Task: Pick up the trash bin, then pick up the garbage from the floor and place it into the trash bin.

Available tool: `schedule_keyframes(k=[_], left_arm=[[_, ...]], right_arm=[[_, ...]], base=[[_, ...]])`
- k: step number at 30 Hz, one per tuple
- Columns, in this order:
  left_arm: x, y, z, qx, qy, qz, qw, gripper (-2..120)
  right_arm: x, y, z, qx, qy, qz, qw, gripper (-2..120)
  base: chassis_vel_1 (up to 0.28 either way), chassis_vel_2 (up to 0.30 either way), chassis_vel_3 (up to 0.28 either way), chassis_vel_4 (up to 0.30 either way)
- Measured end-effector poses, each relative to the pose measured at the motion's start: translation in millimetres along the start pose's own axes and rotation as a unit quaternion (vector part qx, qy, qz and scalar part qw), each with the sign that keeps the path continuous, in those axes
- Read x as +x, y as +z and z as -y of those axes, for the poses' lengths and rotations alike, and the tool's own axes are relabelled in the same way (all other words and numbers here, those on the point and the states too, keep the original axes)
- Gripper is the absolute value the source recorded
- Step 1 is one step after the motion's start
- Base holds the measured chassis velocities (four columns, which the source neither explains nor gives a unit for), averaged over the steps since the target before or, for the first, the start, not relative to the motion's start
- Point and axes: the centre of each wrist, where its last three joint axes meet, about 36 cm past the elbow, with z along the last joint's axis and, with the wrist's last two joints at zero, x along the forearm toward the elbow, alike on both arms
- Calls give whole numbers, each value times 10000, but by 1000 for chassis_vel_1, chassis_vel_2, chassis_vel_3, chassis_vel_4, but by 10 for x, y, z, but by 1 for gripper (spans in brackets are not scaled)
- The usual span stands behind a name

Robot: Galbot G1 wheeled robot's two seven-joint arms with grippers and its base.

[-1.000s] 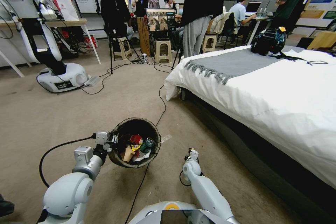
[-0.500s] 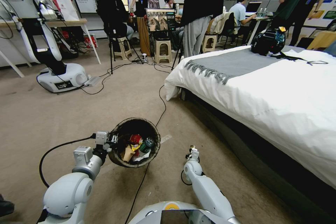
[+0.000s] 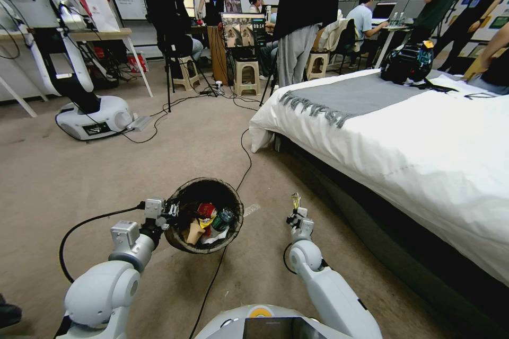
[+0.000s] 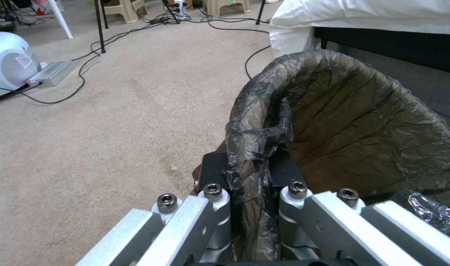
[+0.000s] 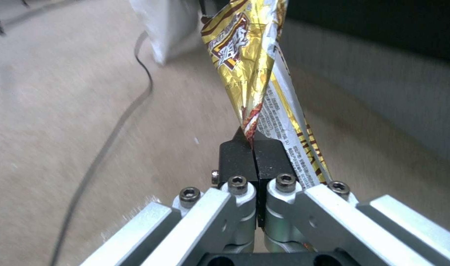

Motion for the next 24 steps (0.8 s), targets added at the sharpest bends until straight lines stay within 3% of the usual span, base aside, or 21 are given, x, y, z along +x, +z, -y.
schedule_keyframes(k=[13, 19, 24], left_arm=[[-25, 26, 17, 12, 75, -88, 9999, 6], [-31, 29, 27, 13, 98, -108, 9999, 6], [-40, 35, 40, 27, 118, -131, 9998, 6]], right_arm=[[502, -859, 108, 47, -1195, 700, 9903, 0], [698, -1193, 154, 98, -2098, 923, 9733, 0], [806, -1446, 136, 110, -3101, 1041, 9449, 0]], base=[[0, 0, 0, 0], [0, 0, 0, 0], [0, 0, 0, 0]])
